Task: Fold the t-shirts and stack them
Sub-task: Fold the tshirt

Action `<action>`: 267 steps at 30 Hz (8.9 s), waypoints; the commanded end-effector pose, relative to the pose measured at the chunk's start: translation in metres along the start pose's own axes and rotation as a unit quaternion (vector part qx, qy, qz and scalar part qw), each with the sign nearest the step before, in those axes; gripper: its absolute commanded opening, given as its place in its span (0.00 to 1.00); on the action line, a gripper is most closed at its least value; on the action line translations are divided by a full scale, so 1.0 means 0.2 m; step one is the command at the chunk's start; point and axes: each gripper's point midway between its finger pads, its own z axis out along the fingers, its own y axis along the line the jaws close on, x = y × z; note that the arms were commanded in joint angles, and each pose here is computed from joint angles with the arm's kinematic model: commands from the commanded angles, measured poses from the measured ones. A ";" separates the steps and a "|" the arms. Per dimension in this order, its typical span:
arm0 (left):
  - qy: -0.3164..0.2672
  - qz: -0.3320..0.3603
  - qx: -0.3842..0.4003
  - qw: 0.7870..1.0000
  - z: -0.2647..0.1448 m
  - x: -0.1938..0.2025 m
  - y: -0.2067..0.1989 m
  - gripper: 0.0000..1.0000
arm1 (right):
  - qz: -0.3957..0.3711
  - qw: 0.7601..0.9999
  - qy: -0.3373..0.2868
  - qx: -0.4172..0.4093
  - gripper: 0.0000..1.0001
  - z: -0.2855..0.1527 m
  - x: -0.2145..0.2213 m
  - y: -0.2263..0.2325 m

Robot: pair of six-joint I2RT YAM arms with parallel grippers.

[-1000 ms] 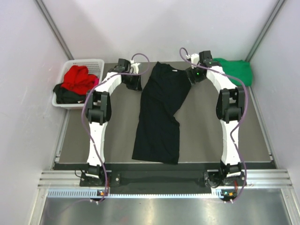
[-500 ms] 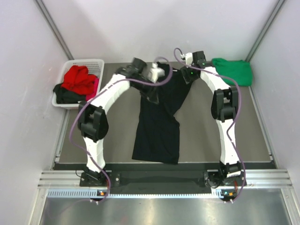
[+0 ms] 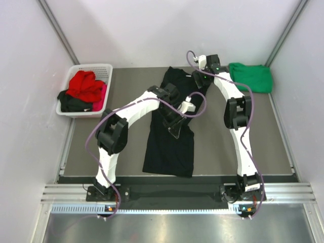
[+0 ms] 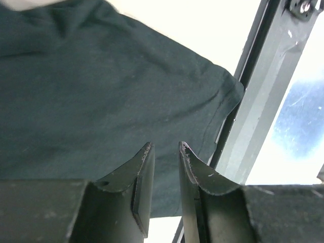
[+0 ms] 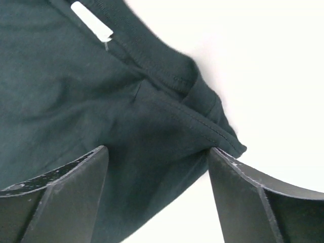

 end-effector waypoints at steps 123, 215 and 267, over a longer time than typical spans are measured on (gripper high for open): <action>-0.197 -0.486 -0.113 0.844 -0.46 0.52 0.46 0.49 | 0.413 0.835 0.212 -0.294 0.64 -1.13 0.89 1.19; -0.266 -0.311 -0.154 0.899 -0.63 0.02 0.50 0.00 | 0.335 0.905 0.097 -0.244 0.00 -1.33 0.67 0.93; -0.244 -0.366 -0.125 0.889 -0.54 0.05 0.80 0.56 | 0.367 0.889 0.143 -0.232 0.55 -1.00 0.73 0.72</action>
